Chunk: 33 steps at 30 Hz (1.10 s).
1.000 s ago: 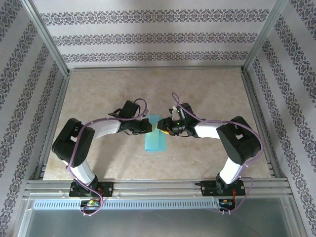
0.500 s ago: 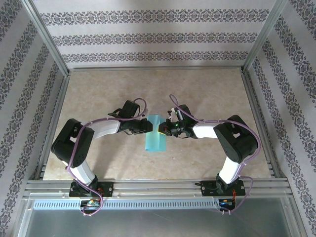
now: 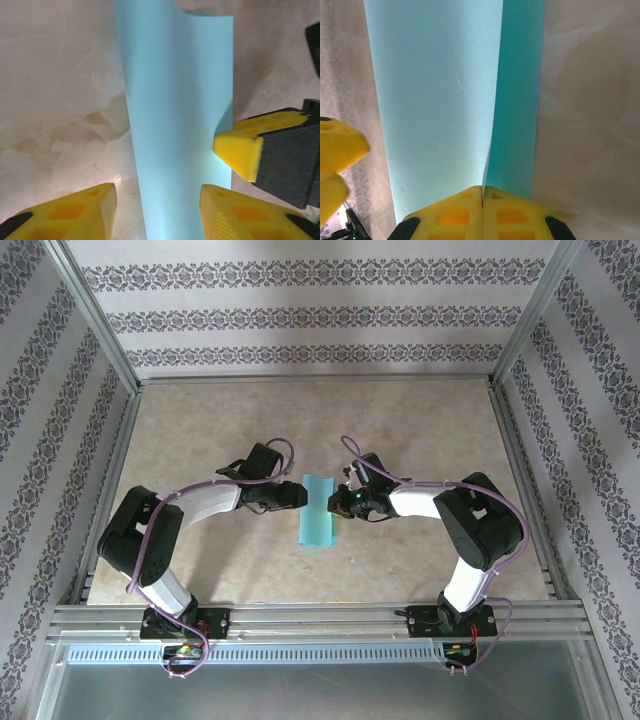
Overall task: Fold a paper plane with a square sheet of paper (fold left side to right side)
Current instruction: First fold in half a square sheet of paper at the center of the table.
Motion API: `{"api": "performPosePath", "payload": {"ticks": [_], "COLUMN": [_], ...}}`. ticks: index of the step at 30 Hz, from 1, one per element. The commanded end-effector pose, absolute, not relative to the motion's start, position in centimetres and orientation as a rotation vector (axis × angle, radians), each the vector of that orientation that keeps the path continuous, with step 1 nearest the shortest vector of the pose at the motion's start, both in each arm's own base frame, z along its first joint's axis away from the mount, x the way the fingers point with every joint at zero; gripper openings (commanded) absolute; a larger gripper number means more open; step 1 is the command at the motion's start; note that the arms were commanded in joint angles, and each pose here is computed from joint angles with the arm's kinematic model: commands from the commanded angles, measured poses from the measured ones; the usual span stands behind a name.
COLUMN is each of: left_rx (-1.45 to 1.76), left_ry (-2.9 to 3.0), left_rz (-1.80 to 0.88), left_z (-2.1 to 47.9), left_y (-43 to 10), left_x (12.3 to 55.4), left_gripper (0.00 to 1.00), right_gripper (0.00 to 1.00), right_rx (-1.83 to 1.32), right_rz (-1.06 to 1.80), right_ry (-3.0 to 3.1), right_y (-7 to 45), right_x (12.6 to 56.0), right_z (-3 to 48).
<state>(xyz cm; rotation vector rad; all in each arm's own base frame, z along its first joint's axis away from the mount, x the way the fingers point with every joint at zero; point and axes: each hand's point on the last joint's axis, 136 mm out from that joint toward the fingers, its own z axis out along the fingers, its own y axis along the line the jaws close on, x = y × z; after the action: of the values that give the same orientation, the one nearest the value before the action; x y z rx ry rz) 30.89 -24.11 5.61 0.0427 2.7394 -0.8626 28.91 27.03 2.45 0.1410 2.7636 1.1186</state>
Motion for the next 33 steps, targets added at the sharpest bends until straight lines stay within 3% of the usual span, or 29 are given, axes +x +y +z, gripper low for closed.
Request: {"api": "performPosePath", "payload": {"ticks": [1, 9, 18, 33], "left_rx": [0.082, 0.075, 0.057, 0.012], "left_ry": [2.767, 2.817, 2.905, 2.951], "left_rz": [-0.863, -0.839, -0.709, -0.631], "left_z": [5.3, 3.8, 1.6, 0.4], "left_y": [-25.1, -25.6, -25.0, -24.6], "left_x": [30.6, 30.4, 29.7, 29.2], "left_gripper": [0.49, 0.49, 0.37, 0.36], "right_gripper": [0.0, 0.0, 0.08, 0.49], "right_rx": [0.094, 0.091, 0.088, 0.118], "right_rz": [1.097, 1.083, 1.077, 0.897], "right_ry": [2.742, 2.752, 2.748, 2.732], "right_y": [27.4, 27.3, 27.3, 23.5], "right_x": [29.3, 29.1, 29.1, 28.9], "right_z": [3.5, 3.3, 3.5, 4.7]}}
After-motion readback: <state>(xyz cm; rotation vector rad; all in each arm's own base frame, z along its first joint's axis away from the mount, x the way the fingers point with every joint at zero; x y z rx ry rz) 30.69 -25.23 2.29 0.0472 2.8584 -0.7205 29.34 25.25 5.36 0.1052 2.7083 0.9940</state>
